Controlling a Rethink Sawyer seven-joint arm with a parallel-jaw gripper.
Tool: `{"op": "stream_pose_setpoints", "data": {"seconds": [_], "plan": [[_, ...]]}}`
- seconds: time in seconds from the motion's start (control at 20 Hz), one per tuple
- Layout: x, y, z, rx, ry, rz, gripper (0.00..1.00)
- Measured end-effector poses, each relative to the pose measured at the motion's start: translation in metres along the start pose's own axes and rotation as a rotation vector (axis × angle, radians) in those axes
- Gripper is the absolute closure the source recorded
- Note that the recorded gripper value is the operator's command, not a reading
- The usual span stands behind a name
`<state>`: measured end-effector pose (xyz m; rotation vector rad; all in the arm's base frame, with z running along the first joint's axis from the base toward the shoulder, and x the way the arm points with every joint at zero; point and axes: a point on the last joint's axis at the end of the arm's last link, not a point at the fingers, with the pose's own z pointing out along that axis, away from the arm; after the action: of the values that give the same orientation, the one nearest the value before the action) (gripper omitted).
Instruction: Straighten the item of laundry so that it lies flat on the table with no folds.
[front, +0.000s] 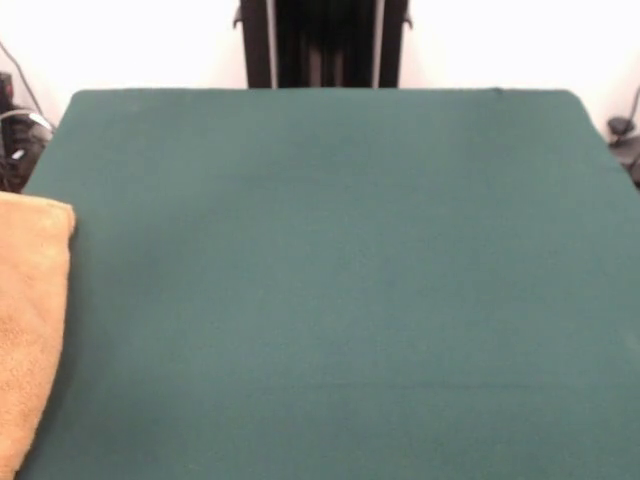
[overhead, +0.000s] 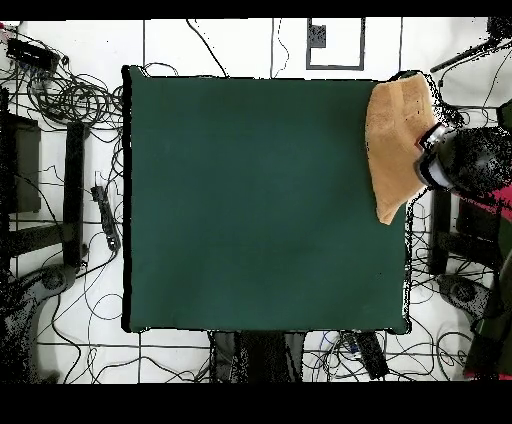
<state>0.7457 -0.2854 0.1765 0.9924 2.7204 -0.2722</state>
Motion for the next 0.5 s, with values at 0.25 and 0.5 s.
{"op": "stream_pose_setpoints", "data": {"seconds": [0.25,0.5], "plan": [[0.011,0.03,-0.004,-0.018,0.0,-0.037,1.0],[0.031,0.069,-0.01,-0.03,0.005,-0.093,1.0]]}}
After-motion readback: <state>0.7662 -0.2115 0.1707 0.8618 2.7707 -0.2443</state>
